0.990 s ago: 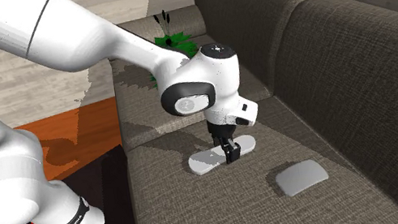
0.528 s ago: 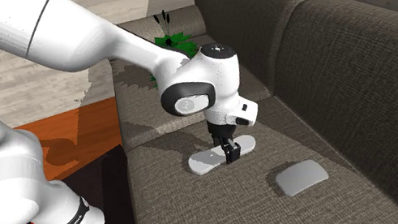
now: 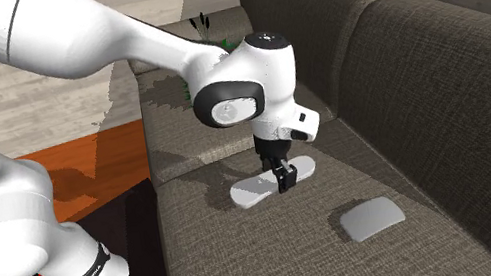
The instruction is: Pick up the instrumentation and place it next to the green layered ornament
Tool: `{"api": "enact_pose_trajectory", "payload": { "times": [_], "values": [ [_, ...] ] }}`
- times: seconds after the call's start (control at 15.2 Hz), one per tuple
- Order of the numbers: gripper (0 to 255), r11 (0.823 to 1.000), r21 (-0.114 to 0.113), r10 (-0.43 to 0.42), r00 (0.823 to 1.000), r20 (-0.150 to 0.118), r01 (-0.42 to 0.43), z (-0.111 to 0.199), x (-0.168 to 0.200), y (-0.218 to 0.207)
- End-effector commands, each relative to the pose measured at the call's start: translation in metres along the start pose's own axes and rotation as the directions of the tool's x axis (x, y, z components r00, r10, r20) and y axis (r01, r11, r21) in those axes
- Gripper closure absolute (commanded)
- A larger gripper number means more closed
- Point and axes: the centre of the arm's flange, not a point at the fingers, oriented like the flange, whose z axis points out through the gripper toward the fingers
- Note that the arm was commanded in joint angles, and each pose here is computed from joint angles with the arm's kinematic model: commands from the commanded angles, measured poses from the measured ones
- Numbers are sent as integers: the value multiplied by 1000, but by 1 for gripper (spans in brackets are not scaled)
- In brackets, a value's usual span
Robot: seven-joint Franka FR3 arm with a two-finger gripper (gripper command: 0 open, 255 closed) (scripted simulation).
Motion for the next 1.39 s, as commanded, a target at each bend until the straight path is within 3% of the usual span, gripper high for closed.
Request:
{"api": "enact_pose_trajectory", "payload": {
  "times": [0.0, 1.32],
  "values": [
    [255, 1000, 0, 0, 1000, 0, 0, -10, 0, -1],
    [255, 1000, 0, 0, 1000, 0, 0, -116, 1, -2]
  ]
}}
